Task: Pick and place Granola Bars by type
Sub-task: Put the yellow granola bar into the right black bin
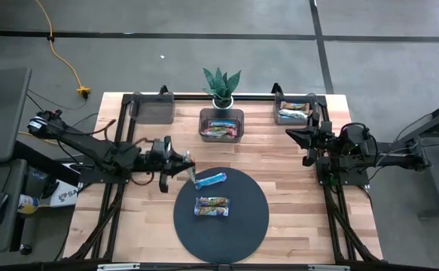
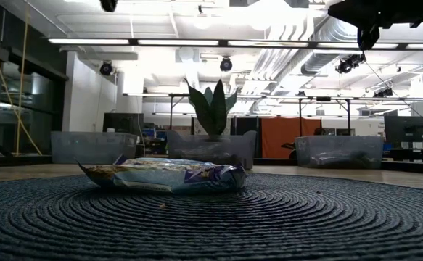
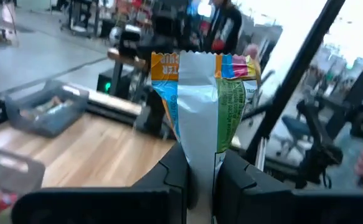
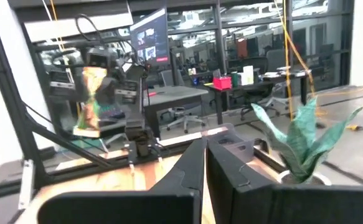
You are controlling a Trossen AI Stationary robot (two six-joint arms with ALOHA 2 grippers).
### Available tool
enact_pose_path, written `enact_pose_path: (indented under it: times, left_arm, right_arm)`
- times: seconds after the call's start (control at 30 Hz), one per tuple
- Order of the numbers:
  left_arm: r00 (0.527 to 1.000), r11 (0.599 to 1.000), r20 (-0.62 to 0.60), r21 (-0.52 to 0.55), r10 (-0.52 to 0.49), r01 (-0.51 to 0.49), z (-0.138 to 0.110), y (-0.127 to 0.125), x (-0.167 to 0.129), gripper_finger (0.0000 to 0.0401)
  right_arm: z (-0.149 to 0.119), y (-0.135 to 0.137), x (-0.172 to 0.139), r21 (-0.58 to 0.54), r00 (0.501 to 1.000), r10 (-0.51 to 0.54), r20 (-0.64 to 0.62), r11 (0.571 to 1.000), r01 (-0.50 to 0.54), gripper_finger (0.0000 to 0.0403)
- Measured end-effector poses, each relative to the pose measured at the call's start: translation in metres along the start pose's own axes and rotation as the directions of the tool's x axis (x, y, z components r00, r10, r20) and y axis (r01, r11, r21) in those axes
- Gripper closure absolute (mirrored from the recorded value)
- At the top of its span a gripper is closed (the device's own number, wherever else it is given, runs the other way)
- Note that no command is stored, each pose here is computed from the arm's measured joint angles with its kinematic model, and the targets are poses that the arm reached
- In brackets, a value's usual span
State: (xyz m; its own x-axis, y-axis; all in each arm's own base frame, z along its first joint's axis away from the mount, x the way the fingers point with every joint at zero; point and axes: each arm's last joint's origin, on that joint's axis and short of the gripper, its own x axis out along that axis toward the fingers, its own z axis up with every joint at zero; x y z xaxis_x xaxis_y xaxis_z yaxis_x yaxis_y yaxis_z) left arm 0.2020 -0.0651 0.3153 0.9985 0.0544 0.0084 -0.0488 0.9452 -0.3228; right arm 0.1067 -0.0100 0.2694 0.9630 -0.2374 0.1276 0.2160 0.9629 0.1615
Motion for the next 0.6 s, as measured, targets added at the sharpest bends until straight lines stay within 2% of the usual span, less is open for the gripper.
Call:
enact_pose_path:
  times: [0.13,0.33,0.5,0.6]
  left_arm:
    - [0.996,0.998,0.064,-0.016,-0.054,0.055,0.011,0.011,0.008,0.0363]
    - [0.985,0.993,0.123,-0.005,-0.12,0.122,0.02,0.035,0.025,0.0363]
    - [0.979,0.986,0.123,0.0,-0.165,0.166,0.021,0.058,0.045,0.0363]
    - [0.975,0.98,0.105,0.005,-0.197,0.198,0.029,0.068,0.062,0.0363]
  right_arm:
    - [0.0,0.001,0.001,0.096,1.0,0.016,-0.002,0.995,-0.015,0.0402]
    - [-0.003,0.003,0.01,0.156,0.999,0.034,-0.015,0.987,-0.032,0.0402]
    - [-0.004,0.009,0.028,0.178,0.993,0.119,0.004,0.977,-0.117,0.04]
    - [-0.008,0.012,0.04,0.204,0.988,0.157,-0.002,0.967,-0.153,0.0389]
